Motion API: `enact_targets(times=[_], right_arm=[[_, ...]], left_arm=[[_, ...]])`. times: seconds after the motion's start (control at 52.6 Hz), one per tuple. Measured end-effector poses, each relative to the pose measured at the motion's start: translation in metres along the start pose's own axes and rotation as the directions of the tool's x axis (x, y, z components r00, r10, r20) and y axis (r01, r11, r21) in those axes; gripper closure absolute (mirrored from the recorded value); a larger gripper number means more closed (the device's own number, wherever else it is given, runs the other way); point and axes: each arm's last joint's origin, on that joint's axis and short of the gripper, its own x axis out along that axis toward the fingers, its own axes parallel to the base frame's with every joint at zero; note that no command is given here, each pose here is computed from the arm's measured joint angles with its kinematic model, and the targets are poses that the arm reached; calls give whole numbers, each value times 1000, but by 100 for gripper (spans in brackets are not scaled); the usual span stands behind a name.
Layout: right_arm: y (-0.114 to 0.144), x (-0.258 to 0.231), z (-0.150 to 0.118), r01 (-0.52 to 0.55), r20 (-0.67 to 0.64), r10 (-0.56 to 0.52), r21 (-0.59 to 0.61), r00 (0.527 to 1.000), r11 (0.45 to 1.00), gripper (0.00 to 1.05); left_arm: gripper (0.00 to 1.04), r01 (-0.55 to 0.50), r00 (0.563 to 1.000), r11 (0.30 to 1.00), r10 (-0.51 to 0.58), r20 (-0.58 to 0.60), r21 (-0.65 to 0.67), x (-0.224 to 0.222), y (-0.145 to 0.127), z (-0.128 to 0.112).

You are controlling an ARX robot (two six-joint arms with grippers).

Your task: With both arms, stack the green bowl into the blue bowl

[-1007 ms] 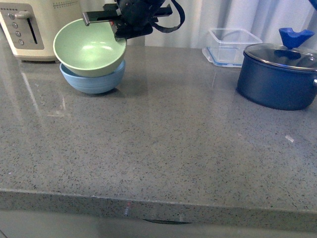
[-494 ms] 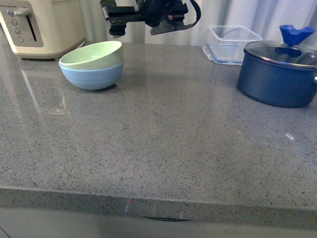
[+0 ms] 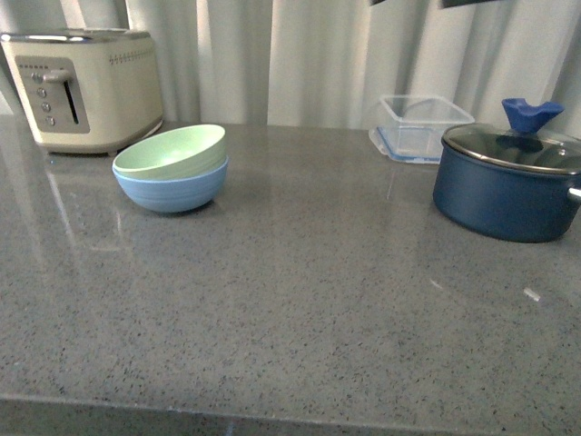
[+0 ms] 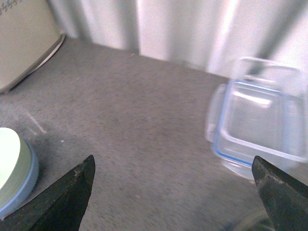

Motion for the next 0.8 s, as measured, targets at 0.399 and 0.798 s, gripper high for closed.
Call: enact_targets(times=[0.399, 0.798], right_arm=[[-38, -124, -97, 163, -90, -149, 172, 985, 972, 10], [-38, -193, -152, 367, -65, -362, 208, 930, 907, 10]], left_arm=[[7, 0, 1000, 1000, 0, 0, 0, 0, 0, 0], [7, 0, 1000, 1000, 0, 0, 0, 0, 0, 0]])
